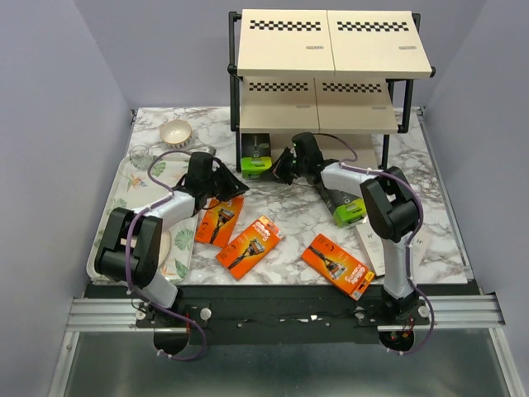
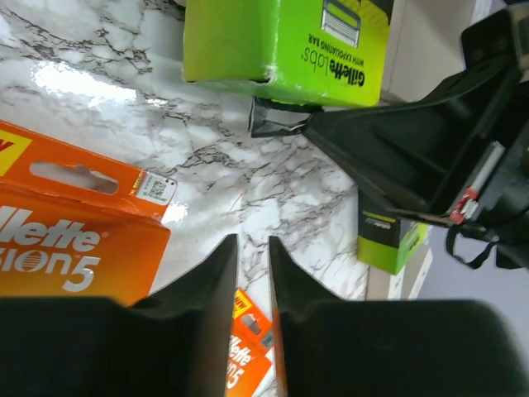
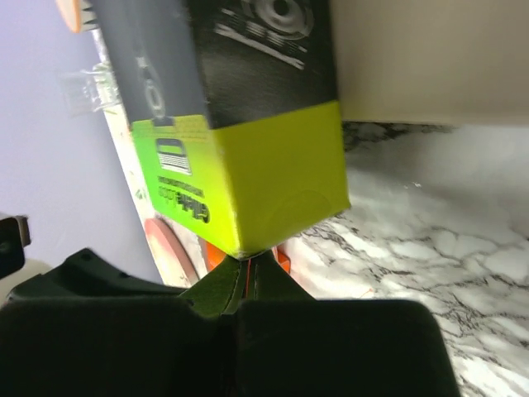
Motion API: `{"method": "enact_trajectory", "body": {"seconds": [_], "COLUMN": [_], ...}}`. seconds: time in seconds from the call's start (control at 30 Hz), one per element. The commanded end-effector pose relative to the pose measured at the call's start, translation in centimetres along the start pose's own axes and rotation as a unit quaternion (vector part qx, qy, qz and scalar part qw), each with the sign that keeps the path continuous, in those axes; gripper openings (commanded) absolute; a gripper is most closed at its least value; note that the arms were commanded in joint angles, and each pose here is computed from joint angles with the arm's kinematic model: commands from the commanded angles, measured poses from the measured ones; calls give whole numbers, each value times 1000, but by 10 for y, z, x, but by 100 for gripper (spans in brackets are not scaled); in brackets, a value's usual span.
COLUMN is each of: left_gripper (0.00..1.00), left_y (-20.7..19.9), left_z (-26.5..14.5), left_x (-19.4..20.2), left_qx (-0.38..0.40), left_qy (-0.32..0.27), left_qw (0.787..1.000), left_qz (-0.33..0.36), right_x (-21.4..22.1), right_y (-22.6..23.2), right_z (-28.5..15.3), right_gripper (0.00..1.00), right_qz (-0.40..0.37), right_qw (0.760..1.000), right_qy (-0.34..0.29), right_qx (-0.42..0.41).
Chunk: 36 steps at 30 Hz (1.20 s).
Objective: Place and organize the shaving razors onto the shelf
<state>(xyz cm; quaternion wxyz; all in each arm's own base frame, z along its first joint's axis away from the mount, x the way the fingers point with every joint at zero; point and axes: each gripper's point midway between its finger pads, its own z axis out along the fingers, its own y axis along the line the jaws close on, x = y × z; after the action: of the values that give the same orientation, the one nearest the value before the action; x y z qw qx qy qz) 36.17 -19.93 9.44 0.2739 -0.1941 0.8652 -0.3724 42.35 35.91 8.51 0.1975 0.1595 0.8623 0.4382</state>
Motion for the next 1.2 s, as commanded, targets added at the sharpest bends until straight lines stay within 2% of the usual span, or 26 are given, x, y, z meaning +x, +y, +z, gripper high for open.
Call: {"method": "enact_trajectory", "body": {"seconds": [0.0, 0.03, 0.1, 0.13, 0.3, 0.43, 0.73, 1.0, 1.17], "left_gripper": [20, 12, 10, 6, 1, 0, 0, 0, 0], "left_y": [-2, -2, -2, -3, 2, 4, 5, -2, -5], "left_z": [5, 7, 14, 16, 31, 39, 50, 56, 54], "left_x": [-9, -11, -14, -15, -27, -34, -49, -58, -56], "left_qx": [17, 16, 17, 20, 4, -4, -21, -15, -12], "left_qy": [-21, -24, -26, -25, -36, -43, -58, -61, -59], "left_qw": [1000, 1000, 999, 999, 999, 999, 998, 998, 998], "left_qz": [15, 11, 8, 8, 9, 6, 10, -3, -8], "right_x": [-5, 3, 8, 12, 13, 13, 42, 11, -5], "right_y": [-3, -12, -11, -12, -7, -7, -11, 8, 4], "right_z": [1, 0, -6, -7, -10, -9, -3, 7, 10], "right_gripper": [1, 1, 1, 0, 0, 1, 1, 2, 2], "right_qz": [19, 24, 28, 29, 21, 21, 24, -44, -85], "right_qw": [999, 999, 999, 999, 999, 999, 999, 998, 994], "right_qy": [-26, -20, -18, -15, -19, -21, 12, -28, -44], "right_qx": [28, 38, 38, 38, 32, 32, 32, 31, 42]}}
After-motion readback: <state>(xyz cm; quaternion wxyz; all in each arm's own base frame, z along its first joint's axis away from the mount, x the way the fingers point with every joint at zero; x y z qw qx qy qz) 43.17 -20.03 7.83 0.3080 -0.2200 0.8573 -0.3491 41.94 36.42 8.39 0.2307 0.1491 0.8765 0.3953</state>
